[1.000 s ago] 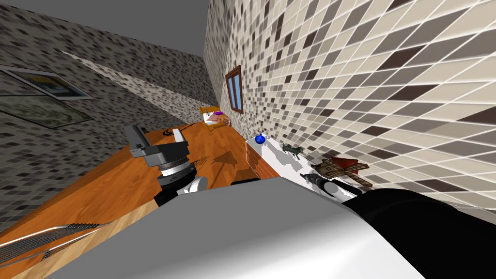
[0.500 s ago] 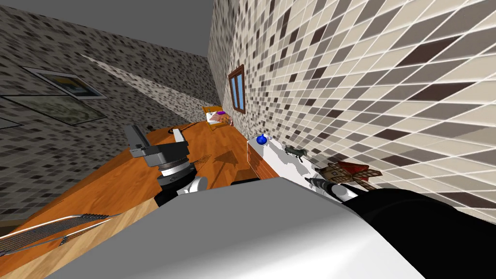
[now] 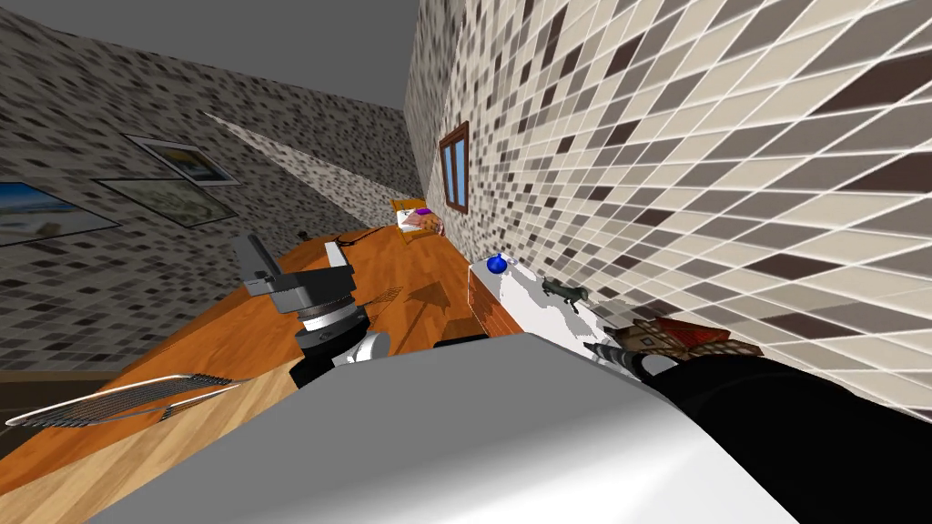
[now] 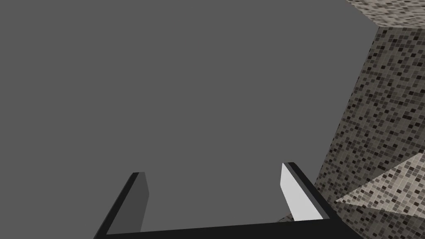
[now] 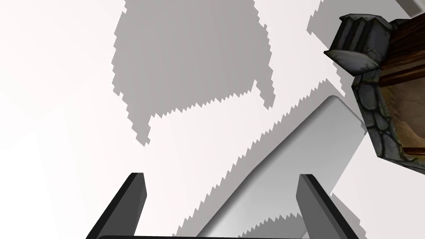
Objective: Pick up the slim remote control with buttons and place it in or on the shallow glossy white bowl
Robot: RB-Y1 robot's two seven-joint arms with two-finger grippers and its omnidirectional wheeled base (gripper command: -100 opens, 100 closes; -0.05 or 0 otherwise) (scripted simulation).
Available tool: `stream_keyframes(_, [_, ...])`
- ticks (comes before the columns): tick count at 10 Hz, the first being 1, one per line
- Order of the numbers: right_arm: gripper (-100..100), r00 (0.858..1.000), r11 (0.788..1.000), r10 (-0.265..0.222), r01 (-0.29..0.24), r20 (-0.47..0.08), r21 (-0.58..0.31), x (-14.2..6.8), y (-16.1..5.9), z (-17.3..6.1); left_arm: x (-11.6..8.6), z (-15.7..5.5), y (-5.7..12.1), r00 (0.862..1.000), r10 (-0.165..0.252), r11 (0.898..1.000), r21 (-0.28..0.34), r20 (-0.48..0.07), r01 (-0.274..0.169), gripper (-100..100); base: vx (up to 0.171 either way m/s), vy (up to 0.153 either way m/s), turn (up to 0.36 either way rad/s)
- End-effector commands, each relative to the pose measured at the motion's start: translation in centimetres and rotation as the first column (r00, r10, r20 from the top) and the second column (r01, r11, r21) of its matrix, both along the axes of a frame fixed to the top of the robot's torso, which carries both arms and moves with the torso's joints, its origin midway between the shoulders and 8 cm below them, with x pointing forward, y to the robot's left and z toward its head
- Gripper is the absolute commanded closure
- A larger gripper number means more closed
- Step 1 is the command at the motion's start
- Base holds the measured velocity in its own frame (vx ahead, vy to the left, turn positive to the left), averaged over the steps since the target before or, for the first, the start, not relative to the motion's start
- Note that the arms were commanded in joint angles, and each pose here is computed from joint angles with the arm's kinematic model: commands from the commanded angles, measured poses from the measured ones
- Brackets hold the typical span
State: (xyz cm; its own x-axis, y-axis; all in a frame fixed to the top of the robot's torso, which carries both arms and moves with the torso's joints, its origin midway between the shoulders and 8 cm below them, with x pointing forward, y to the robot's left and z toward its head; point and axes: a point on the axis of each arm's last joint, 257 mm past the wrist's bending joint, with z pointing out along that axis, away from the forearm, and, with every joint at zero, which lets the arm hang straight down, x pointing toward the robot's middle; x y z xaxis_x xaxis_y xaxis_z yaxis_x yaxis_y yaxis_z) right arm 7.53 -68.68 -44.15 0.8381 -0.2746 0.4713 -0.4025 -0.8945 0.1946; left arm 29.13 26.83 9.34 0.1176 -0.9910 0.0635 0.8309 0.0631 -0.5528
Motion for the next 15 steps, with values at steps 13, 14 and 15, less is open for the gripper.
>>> stream_keyframes(13, [-100,0.838,0.807,-0.516,0.545,-0.177,0.227,-16.1,-1.4,-0.3,0.0,0.0,0.0,1.000,0.000,1.000,0.000,0.000,0.000,0,0.011,-0.032,0.140])
stream_keyframes(14, [-100,0.830,0.799,-0.527,0.557,-0.183,0.224,-16.7,-1.5,-0.3,0.0,0.0,0.0,1.000,0.000,1.000,0.000,0.000,0.000,0,0.003,-0.039,0.105])
stream_keyframes(15, [-100,0.790,0.748,-0.579,0.613,-0.201,0.256,-17.8,-0.9,-0.2,0.0,0.0,0.0,1.000,0.000,1.000,0.000,0.000,0.000,0,0.004,-0.044,0.168])
